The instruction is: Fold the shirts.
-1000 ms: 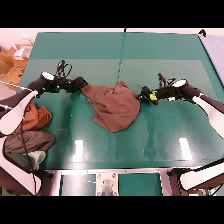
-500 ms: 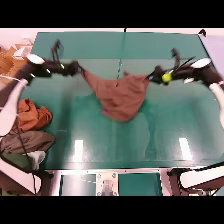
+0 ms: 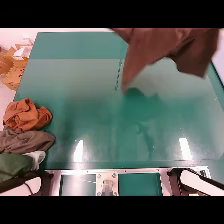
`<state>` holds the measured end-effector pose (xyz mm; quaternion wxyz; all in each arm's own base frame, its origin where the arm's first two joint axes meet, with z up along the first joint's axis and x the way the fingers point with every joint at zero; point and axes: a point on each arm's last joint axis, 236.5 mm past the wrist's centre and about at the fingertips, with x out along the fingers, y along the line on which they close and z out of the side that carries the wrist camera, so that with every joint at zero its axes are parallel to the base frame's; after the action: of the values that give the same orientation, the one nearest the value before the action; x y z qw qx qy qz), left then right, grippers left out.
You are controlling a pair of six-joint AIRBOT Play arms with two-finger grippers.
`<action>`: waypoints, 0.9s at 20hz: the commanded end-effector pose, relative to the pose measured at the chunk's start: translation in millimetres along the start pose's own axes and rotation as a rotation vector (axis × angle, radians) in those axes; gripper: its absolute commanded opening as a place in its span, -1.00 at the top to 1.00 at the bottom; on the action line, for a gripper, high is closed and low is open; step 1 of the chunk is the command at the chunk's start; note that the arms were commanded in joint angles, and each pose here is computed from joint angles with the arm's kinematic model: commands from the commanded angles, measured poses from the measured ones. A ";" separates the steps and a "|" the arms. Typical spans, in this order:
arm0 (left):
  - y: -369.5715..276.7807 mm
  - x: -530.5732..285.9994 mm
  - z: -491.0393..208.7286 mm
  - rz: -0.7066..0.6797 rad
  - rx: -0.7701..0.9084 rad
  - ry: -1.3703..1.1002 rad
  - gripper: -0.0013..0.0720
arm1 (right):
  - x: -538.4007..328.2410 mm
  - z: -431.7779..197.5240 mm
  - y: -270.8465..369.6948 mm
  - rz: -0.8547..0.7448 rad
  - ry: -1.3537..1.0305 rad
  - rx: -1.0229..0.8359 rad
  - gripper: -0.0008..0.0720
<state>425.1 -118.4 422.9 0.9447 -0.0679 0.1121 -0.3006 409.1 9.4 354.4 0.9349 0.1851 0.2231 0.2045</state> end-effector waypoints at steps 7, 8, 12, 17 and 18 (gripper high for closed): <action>-51.7 -129.0 59.4 0.235 0.236 -0.172 0.91 | -111.6 17.6 97.2 -0.082 -0.215 -0.225 0.94; -45.1 -128.6 62.3 0.258 0.239 -0.184 0.91 | -112.2 16.5 98.4 -0.082 -0.213 -0.228 0.93; 3.0 -81.2 76.4 0.270 0.160 -0.267 0.91 | -77.6 -10.8 74.7 -0.035 -0.115 -0.132 0.94; 37.8 101.4 -17.4 0.009 -0.032 -0.087 0.91 | 15.4 -120.0 -25.1 -0.079 0.084 0.167 0.93; 36.5 140.3 -50.2 -0.019 -0.039 -0.029 0.91 | 30.6 -149.2 -50.2 -0.120 0.109 0.230 0.93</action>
<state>486.6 -118.4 417.1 0.9622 -0.0699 0.0604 -0.2561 359.5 27.7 291.0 0.9274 0.2158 0.2519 0.1730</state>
